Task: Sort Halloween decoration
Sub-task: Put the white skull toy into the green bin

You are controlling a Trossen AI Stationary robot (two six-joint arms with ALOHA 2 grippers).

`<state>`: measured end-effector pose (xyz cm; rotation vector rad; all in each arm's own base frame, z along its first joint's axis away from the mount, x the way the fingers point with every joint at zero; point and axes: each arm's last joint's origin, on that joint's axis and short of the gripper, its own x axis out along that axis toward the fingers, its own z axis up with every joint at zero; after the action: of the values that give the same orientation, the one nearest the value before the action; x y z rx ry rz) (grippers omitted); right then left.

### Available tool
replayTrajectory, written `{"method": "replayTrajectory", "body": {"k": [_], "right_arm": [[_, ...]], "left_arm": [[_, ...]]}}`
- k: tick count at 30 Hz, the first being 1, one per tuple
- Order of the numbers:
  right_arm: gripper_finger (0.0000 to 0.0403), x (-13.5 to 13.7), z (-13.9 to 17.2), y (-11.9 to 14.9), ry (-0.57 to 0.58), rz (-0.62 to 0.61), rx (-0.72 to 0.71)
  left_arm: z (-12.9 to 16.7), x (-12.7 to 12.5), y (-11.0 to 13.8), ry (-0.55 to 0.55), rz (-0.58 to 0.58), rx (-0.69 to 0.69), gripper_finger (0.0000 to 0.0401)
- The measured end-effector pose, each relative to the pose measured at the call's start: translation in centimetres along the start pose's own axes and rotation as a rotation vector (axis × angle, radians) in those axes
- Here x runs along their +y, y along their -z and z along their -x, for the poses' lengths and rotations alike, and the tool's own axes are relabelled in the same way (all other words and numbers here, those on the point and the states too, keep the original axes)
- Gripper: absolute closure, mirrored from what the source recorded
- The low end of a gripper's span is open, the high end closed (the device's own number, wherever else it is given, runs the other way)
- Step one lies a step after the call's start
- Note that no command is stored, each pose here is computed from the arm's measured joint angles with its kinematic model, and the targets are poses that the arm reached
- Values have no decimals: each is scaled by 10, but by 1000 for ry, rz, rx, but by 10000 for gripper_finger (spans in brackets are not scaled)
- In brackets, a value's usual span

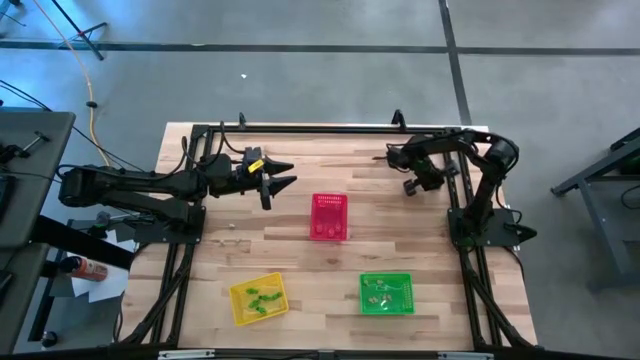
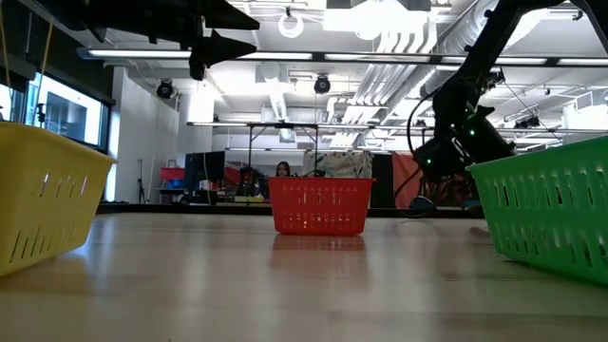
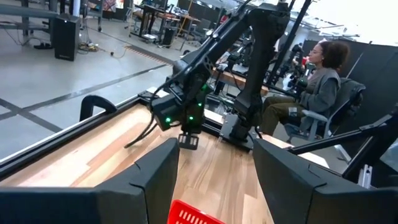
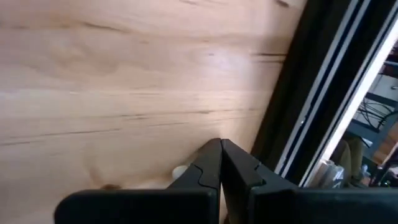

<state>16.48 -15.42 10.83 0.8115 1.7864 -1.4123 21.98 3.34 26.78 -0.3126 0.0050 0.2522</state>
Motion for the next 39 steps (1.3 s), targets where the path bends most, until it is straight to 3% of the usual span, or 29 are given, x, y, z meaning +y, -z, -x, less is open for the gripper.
{"method": "replayTrajectory", "body": {"k": [8,27,33,39], "right_arm": [[402,4,8,-3,-79,27,28],[402,39,25,47,-66,174,28],[402,23,41,48,-102,88,-61],[402,-9,63,51,-256,45,-251]], "left_arm": [[0,-1,0,26,30,10,204],[0,-1,0,24,51,11,204],[0,-1,0,24,51,11,204],[0,0,0,17,39,9,204]]}}
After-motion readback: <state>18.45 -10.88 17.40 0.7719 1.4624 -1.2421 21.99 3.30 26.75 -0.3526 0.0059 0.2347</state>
